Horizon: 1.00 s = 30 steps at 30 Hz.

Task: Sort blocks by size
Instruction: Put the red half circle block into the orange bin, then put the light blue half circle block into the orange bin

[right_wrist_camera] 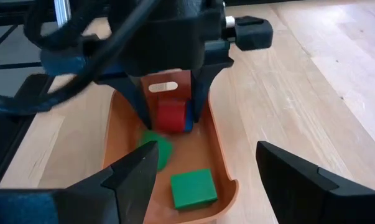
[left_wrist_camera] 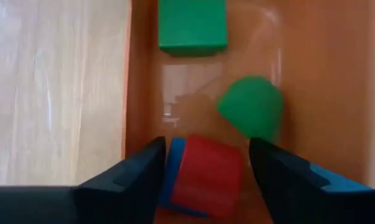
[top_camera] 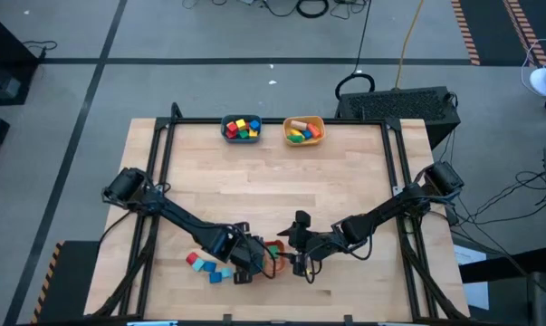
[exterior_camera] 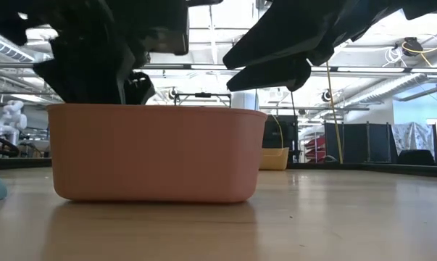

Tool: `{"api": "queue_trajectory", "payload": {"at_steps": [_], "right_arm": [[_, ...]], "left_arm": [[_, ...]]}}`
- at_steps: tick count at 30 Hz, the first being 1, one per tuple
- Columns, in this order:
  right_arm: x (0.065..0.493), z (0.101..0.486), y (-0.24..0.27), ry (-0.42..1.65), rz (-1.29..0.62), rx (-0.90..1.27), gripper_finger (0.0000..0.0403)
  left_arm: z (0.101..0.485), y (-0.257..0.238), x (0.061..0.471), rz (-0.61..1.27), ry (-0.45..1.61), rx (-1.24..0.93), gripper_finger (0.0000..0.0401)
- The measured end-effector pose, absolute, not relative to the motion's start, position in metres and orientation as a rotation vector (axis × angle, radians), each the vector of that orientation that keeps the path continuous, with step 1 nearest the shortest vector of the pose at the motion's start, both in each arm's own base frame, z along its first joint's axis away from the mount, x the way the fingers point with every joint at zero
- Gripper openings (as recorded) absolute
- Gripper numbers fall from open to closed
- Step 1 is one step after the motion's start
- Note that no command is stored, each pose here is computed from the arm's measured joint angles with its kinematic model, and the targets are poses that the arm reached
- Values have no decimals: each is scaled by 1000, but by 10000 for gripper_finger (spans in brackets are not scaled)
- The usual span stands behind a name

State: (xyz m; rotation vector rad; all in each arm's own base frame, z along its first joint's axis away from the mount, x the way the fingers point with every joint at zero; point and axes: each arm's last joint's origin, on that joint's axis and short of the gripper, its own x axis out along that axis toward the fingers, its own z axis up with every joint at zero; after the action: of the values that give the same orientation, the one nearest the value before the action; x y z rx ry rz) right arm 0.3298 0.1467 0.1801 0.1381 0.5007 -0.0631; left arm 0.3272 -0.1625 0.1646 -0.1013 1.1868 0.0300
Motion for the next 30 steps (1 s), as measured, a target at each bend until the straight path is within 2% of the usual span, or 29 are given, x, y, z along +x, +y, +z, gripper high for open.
{"api": "queue_trajectory", "payload": {"at_steps": [4, 14, 22, 30], "right_arm": [[330, 180, 147, 501, -63, 138, 256], [329, 179, 147, 512, -65, 131, 256], [328, 177, 146, 529, -68, 123, 256], [328, 177, 146, 528, -74, 144, 256]], "left_arm": [[173, -164, 328, 25, 1217, -102, 249], [214, -172, 316, 105, 1261, -16, 252], [231, -201, 277, 92, 1296, 47, 253], [225, -230, 233, 202, 1344, 48, 253]]}}
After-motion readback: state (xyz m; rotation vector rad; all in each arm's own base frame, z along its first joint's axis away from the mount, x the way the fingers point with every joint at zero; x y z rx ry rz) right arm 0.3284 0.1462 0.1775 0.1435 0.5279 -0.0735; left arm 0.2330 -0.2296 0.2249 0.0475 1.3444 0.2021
